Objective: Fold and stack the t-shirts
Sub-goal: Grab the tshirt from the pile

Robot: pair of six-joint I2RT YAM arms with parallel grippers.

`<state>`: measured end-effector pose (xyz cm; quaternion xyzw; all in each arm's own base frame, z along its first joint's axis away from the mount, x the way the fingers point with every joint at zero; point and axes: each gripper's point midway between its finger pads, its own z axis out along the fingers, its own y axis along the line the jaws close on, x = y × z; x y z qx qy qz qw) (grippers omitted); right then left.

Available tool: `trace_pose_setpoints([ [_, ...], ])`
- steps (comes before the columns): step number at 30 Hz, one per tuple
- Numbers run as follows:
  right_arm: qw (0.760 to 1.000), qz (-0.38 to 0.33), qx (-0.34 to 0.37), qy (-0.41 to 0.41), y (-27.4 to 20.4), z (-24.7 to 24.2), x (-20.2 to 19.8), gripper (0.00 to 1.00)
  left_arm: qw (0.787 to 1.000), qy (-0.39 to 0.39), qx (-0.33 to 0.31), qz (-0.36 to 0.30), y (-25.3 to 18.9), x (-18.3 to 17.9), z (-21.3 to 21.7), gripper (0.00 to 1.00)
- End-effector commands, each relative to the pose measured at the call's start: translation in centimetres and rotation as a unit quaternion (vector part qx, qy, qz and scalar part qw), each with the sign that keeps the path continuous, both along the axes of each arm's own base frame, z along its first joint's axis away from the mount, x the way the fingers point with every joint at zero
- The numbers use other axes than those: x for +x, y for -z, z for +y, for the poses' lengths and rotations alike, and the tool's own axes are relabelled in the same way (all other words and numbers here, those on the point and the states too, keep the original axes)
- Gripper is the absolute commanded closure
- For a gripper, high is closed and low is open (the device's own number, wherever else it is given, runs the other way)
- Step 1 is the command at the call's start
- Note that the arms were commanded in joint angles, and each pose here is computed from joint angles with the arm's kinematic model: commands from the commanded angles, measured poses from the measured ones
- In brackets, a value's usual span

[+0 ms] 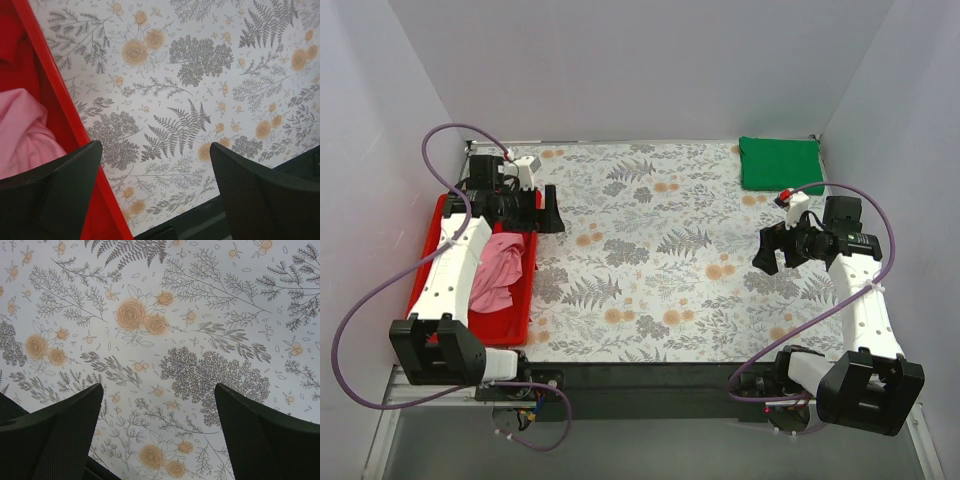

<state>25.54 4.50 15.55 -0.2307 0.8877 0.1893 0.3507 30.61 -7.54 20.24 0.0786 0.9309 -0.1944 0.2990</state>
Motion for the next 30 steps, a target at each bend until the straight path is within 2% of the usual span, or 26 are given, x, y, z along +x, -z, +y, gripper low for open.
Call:
trace_pose_setpoints([
  [1,1.000,-0.022,0.008,-0.010,-1.3,0.4,0.8,0.02,0.998,-0.021,0.023,-0.054,-4.4,2.7,2.8,0.11],
  [3,1.000,-0.024,0.005,-0.011,-1.3,0.3,0.8,0.02,0.998,-0.014,0.013,-0.055,-5.3,3.0,5.4,0.11],
  [5,1.000,-0.024,0.002,-0.011,-1.3,0.2,0.9,0.02,0.997,-0.016,0.023,-0.070,-6.9,4.7,8.1,0.11],
  [6,1.000,-0.024,0.000,-0.011,-1.2,0.2,0.8,0.01,0.998,-0.027,0.033,-0.055,-6.5,4.6,9.9,0.11],
  [10,1.000,-0.019,-0.003,-0.012,-0.7,0.1,0.7,0.02,0.988,0.025,0.147,-0.042,-4.0,5.0,14.3,0.11],
  [14,1.000,-0.012,0.001,-0.012,-0.3,0.2,0.6,0.02,0.975,0.073,0.210,-0.026,-0.3,4.0,16.2,0.12],
  [19,1.000,-0.002,0.007,-0.016,0.1,0.4,0.6,0.01,0.969,0.104,0.223,0.019,4.9,3.5,17.0,0.12],
  [24,1.000,-0.001,0.002,-0.013,0.1,0.1,1.0,0.02,0.963,0.128,0.233,0.036,7.7,3.6,16.8,0.14],
  [30,1.000,0.004,0.003,-0.012,0.3,0.1,1.0,0.02,0.956,0.152,0.243,0.068,11.5,2.0,16.1,0.16],
])
